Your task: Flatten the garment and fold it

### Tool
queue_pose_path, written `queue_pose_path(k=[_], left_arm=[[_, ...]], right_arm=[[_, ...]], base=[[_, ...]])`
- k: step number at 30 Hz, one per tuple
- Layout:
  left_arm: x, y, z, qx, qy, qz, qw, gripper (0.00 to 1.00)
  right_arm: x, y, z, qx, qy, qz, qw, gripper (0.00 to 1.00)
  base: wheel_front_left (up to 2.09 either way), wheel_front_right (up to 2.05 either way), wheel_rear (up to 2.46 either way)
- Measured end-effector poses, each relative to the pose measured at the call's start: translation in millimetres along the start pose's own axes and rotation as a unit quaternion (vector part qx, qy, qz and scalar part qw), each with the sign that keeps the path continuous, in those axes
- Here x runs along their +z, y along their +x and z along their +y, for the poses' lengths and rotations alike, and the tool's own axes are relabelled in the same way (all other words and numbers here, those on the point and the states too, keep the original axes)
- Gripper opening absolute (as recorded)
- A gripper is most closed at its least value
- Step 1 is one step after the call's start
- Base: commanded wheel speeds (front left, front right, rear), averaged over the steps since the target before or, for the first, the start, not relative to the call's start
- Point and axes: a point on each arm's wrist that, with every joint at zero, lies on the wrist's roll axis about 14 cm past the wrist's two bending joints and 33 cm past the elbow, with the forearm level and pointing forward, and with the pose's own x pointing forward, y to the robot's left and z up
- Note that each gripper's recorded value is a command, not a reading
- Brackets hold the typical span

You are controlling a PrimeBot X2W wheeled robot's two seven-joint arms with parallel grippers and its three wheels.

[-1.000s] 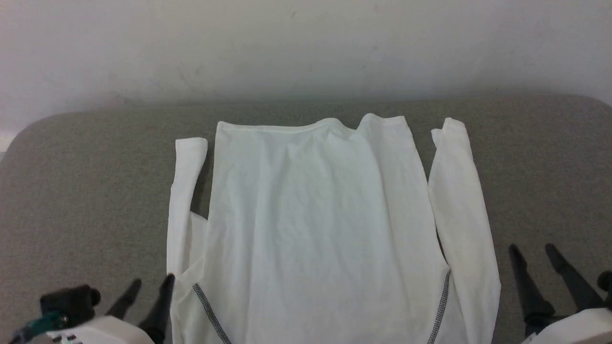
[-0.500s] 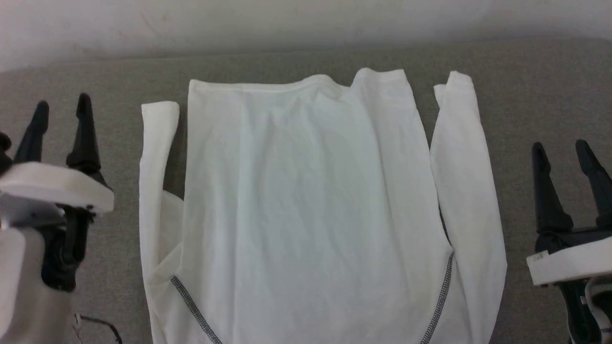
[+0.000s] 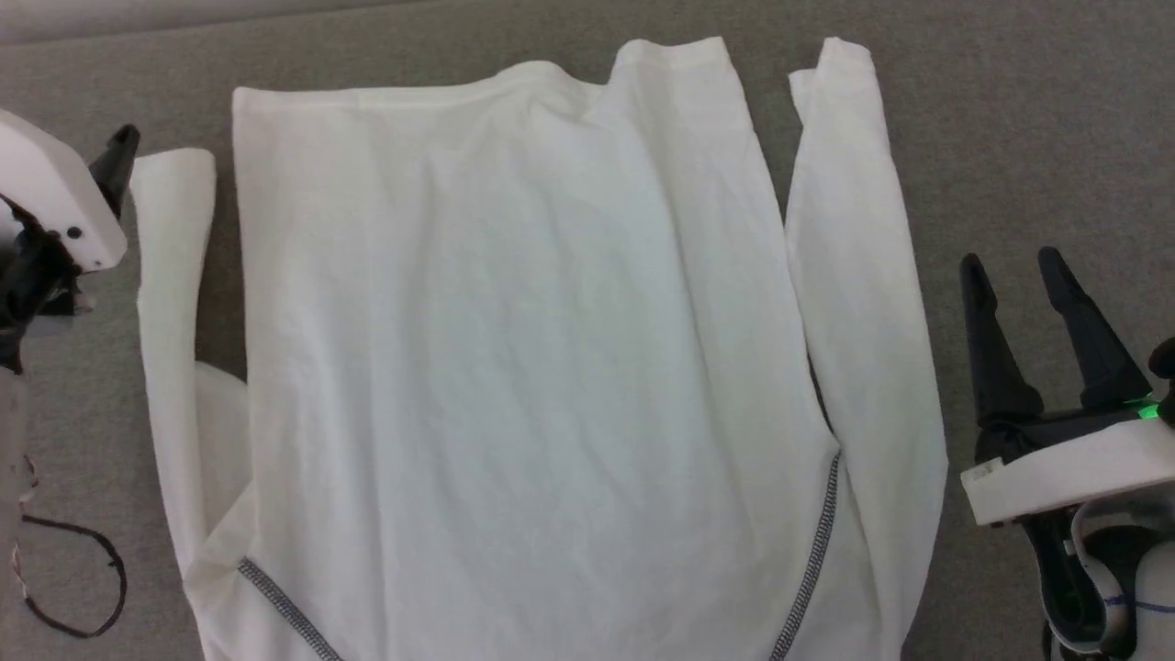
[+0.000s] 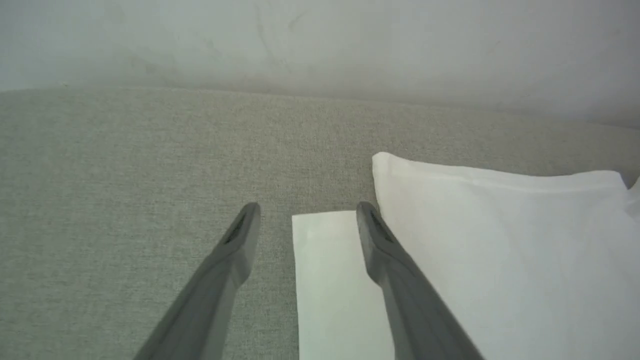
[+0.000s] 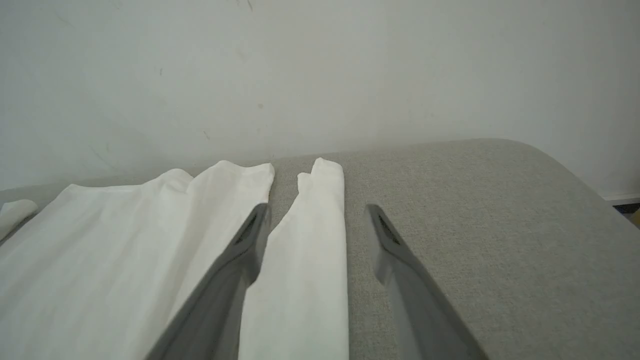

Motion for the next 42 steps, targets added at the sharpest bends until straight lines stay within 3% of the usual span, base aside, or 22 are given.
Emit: queue_pose_path(k=[4, 8, 9, 11, 12, 17, 26, 33, 37, 42], left_arm=[[-40, 19, 0, 0.002, -0.005, 0.101, 0.995, 1.0], [-62, 30, 1, 0.01, -0.001, 0.152, 0.988, 1.0], [-67, 32, 2, 0.012, 0.002, 0.166, 0.986, 0.77], [-70, 34, 1, 0.011, 0.003, 0.184, 0.983, 0.14], [-71, 34, 1, 0.012, 0.003, 0.192, 0.981, 0.0], [-69, 29, 1, 0.014, 0.017, 0.195, 0.981, 0.0], [-19, -3, 10, 0.038, 0.073, 0.067, 0.994, 0.0], [44, -55, -6, 0.021, 0.11, -0.046, 0.993, 0.0], [58, -92, -17, 0.006, 0.119, -0.088, 0.989, 0.0], [61, -145, 16, 0.051, 0.095, -0.126, 0.986, 0.0]], right_arm=[[-12, -4, -10, -0.015, 0.003, 0.018, 1.0, 1.0], [-20, -9, -20, -0.032, 0.007, 0.029, 0.999, 1.0], [-21, -10, -22, -0.035, 0.007, 0.031, 0.999, 1.0], [-22, -12, -27, -0.042, 0.008, 0.033, 0.999, 1.0], [-22, -13, -29, -0.045, 0.008, 0.034, 0.998, 1.0], [-19, -16, -31, -0.048, 0.01, 0.03, 0.998, 1.0], [-5, -23, -23, -0.036, 0.018, 0.019, 0.999, 1.0], [5, -37, -16, -0.024, 0.028, 0.012, 0.999, 1.0], [12, -46, -10, -0.014, 0.039, 0.002, 0.999, 1.0], [21, -61, -8, -0.01, 0.045, -0.01, 0.999, 1.0]], base=[[0.0, 0.0, 0.0], [0.0, 0.0, 0.0], [0.0, 0.0, 0.0], [0.0, 0.0, 0.0], [0.0, 0.0, 0.0], [0.0, 0.0, 0.0], [0.0, 0.0, 0.0], [0.0, 0.0, 0.0], [0.0, 0.0, 0.0], [0.0, 0.0, 0.0]])
